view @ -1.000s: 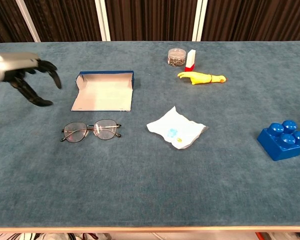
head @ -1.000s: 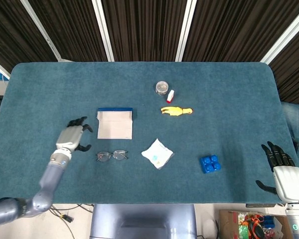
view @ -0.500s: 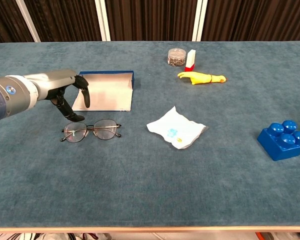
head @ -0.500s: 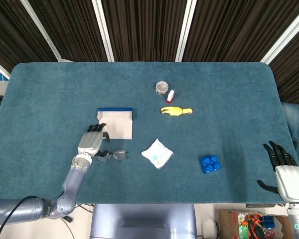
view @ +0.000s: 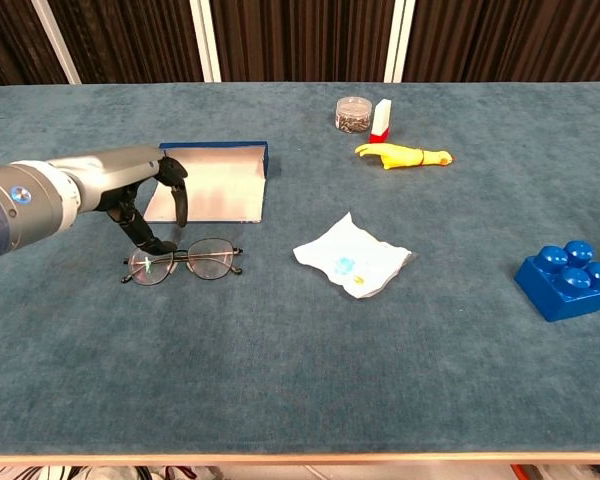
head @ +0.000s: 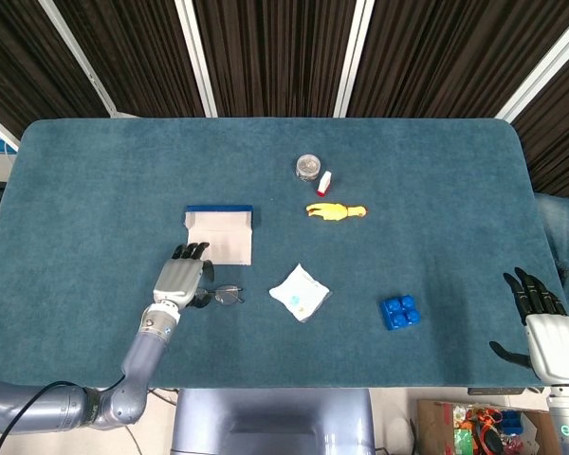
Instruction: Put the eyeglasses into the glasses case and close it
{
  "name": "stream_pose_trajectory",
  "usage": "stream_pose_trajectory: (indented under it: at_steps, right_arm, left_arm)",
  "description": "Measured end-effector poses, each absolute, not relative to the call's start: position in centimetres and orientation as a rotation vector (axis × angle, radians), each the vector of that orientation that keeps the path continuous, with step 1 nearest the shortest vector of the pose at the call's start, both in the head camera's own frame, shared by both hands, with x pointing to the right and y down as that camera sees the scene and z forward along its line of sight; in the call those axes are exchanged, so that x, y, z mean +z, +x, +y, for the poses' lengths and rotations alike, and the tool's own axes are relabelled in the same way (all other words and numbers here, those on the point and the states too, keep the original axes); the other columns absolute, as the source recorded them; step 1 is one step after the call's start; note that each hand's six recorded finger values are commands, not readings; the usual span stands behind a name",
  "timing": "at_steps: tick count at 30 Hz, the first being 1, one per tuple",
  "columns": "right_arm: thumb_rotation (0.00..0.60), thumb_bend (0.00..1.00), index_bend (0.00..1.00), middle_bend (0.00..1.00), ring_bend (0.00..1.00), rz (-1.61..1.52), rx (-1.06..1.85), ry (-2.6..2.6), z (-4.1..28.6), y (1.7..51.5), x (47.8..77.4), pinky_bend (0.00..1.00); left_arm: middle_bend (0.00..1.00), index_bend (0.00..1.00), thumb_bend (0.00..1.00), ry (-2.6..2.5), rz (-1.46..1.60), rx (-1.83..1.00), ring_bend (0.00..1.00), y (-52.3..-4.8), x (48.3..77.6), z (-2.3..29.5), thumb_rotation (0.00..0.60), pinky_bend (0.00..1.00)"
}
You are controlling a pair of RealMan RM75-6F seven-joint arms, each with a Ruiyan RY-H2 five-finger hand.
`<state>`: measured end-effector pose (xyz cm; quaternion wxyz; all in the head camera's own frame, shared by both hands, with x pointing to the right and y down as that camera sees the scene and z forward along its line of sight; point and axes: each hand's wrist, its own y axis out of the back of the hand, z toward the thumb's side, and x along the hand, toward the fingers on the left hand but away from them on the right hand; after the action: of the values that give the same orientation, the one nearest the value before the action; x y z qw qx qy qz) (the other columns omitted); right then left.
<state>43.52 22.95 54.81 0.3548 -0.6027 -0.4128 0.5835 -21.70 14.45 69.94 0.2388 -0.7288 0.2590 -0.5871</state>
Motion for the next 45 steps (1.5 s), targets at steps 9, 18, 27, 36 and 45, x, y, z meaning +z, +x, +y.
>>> stream_pose_trajectory:
  at_steps: [9, 18, 27, 36, 45]
  right_arm:
    - [0.600, 0.02, 0.01, 0.00, 0.08, -1.078, 1.510, -1.568, 23.0, 43.5, 54.8, 0.19]
    - [0.600, 0.02, 0.01, 0.00, 0.08, -1.085, 1.509, -1.586, 23.0, 43.6, 54.8, 0.19]
    - [0.600, 0.02, 0.01, 0.00, 0.08, -1.087, 1.509, -1.585, 22.9, 43.6, 54.8, 0.19]
    - [0.600, 0.02, 0.01, 0.00, 0.08, -1.091, 1.512, -1.584, 22.9, 43.7, 54.8, 0.19]
    - [0.600, 0.02, 0.01, 0.00, 0.08, -1.091, 1.512, -1.587, 22.9, 43.7, 54.8, 0.19]
  left_arm:
    - [0.07, 0.51, 0.30, -2.003, 0.705, -1.612, 0.00, -21.7, 70.7, 14.9, 0.600, 0.00]
    - [0.07, 0.54, 0.30, -1.988, 0.705, -1.612, 0.00, -21.6, 71.3, 14.9, 0.600, 0.00]
    - [0.08, 0.55, 0.33, -1.972, 0.708, -1.615, 0.00, -21.6, 71.7, 14.9, 0.600, 0.00]
    - [0.08, 0.55, 0.33, -1.968, 0.690, -1.614, 0.00, -21.4, 72.0, 15.0, 0.600, 0.00]
    - [0.08, 0.56, 0.34, -1.951, 0.676, -1.623, 0.00, -21.4, 72.4, 15.1, 0.600, 0.00]
